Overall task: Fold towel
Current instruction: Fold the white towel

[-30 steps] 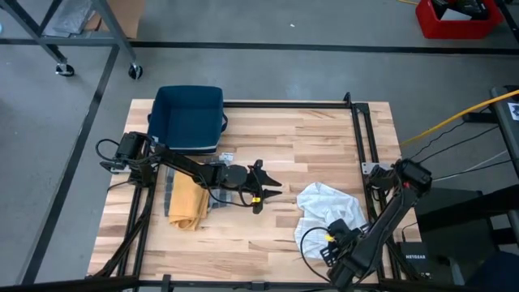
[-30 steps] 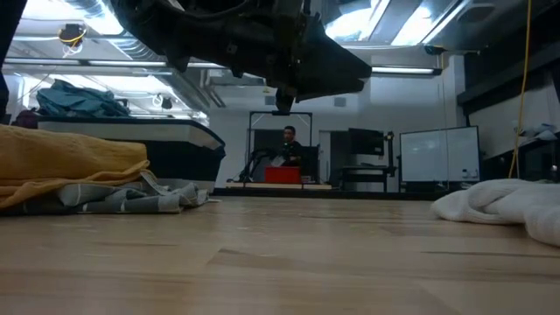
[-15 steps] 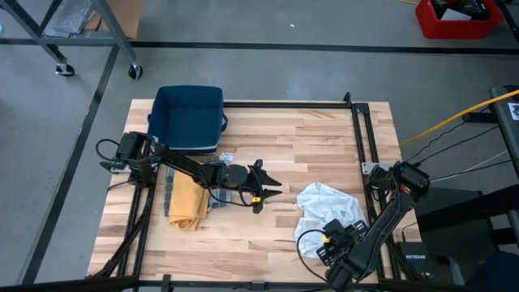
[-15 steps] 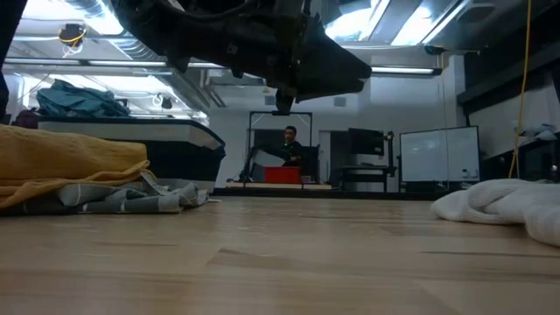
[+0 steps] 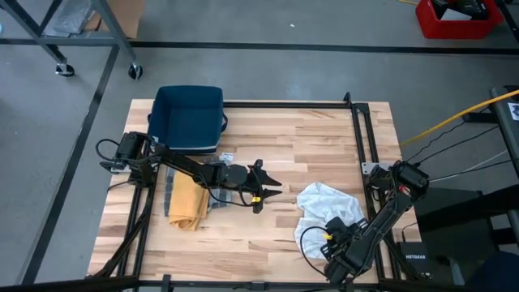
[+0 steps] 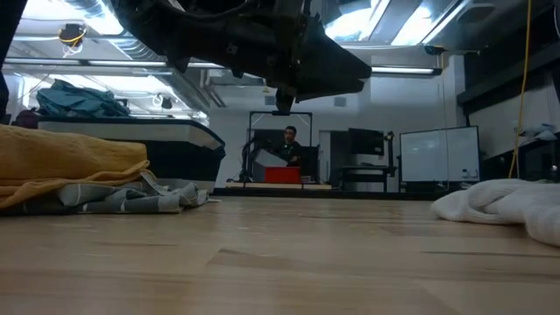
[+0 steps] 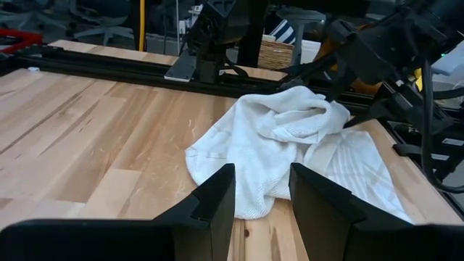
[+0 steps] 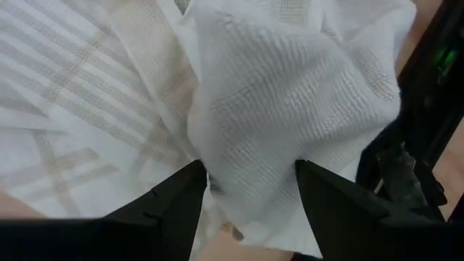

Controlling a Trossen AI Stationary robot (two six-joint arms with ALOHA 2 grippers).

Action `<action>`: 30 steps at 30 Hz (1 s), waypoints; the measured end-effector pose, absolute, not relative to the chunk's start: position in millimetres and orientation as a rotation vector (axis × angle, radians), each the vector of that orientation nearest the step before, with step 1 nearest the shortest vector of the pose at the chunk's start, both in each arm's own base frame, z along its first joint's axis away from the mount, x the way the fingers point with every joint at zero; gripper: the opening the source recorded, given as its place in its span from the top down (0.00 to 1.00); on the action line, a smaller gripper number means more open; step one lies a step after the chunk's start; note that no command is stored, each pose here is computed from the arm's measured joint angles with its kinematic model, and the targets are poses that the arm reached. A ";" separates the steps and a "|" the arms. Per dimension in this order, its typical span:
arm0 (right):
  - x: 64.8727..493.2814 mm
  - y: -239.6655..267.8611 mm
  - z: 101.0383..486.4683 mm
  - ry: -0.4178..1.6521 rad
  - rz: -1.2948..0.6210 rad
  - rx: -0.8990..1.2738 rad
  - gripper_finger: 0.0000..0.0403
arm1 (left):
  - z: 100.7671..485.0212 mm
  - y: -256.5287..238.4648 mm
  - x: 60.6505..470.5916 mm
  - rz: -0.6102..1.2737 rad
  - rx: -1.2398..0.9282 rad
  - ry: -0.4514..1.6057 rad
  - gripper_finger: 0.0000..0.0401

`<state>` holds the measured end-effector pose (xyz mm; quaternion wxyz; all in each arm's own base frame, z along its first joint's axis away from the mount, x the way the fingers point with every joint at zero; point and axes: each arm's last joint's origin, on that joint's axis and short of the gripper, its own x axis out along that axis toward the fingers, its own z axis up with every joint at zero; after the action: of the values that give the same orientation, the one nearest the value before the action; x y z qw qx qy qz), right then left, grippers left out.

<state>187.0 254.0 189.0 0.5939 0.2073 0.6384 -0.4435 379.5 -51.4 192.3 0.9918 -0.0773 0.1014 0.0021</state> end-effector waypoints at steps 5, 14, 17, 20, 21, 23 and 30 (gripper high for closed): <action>186.2 252.9 189.5 1.484 -1.042 0.469 0.44 | 192.4 -51.2 379.5 0.005 -0.155 0.203 0.70; 185.5 252.0 189.9 1.484 -1.052 0.459 0.67 | 192.4 -50.8 379.6 0.006 -0.155 0.203 0.70; 185.9 251.9 190.0 1.472 -1.049 0.456 0.82 | 192.4 -50.8 379.6 0.006 -0.155 0.203 0.70; 187.5 252.2 189.5 1.433 -1.032 0.454 0.96 | 192.4 -50.8 379.6 0.006 -0.155 0.203 0.70; 188.3 252.5 189.4 1.416 -1.024 0.455 0.97 | 192.4 -50.8 379.6 0.006 -0.155 0.203 0.70; 189.8 252.7 190.9 1.377 -1.029 0.466 0.94 | 192.4 -50.8 379.6 0.006 -0.155 0.203 0.70; 199.9 252.2 210.4 1.252 -1.037 0.478 0.98 | 196.4 -51.1 380.3 -0.002 -0.124 0.161 0.71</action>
<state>199.9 252.2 210.4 0.6621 0.2112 0.5536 -0.4588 380.3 -51.1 196.4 0.9948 -0.0619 0.0805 -0.0009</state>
